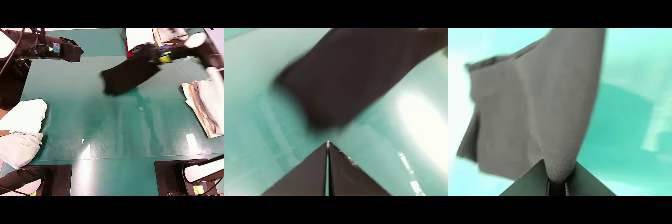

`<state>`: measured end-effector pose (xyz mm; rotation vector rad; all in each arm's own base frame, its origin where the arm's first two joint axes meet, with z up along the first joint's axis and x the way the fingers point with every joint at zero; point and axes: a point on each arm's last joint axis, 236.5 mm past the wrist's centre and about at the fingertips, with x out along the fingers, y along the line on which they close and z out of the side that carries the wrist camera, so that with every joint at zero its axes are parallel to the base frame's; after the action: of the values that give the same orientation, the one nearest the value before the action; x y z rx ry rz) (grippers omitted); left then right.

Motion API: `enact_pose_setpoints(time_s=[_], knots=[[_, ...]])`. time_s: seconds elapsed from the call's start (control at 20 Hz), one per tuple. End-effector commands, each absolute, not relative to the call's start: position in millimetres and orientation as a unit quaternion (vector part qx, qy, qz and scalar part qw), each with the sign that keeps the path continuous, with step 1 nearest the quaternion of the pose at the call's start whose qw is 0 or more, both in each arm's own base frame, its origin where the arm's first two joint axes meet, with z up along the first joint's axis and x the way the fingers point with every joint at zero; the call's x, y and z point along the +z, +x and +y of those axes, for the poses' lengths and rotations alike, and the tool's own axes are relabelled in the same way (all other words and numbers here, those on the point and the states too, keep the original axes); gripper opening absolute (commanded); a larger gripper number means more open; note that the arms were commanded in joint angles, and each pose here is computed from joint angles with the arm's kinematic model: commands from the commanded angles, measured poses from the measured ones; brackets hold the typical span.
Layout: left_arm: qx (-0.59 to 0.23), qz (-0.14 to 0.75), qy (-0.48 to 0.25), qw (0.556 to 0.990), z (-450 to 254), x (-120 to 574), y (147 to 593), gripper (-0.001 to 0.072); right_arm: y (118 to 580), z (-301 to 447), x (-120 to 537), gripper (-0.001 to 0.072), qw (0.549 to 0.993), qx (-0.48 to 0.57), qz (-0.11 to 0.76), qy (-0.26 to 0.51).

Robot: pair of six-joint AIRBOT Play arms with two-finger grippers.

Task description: Fold the shirts.

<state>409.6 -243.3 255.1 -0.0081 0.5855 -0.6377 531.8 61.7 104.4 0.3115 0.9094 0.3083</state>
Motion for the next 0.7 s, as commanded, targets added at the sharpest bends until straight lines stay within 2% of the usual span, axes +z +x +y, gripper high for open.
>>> enact_pose_setpoints(time_s=[0.0,0.15,0.3,0.5,0.65], knots=[[-0.32,0.283,-0.006,0.904,-254,256,404,0.0024,494,-90,145,0.0017,0.904,0.0,0.394,0.166],[-0.325,0.279,-0.019,0.903,-258,260,403,0.0024,450,-183,150,0.0017,0.9,-0.096,0.37,0.21],[-0.331,0.27,-0.032,0.904,-262,266,404,0.0024,414,-236,144,0.0017,0.888,-0.155,0.36,0.241],[-0.331,0.269,-0.034,0.904,-262,267,404,0.0024,412,-242,148,0.0017,0.885,-0.152,0.338,0.281],[-0.332,0.27,-0.034,0.903,-262,266,404,0.0024,424,-233,182,0.0017,0.903,-0.135,0.311,0.265]])
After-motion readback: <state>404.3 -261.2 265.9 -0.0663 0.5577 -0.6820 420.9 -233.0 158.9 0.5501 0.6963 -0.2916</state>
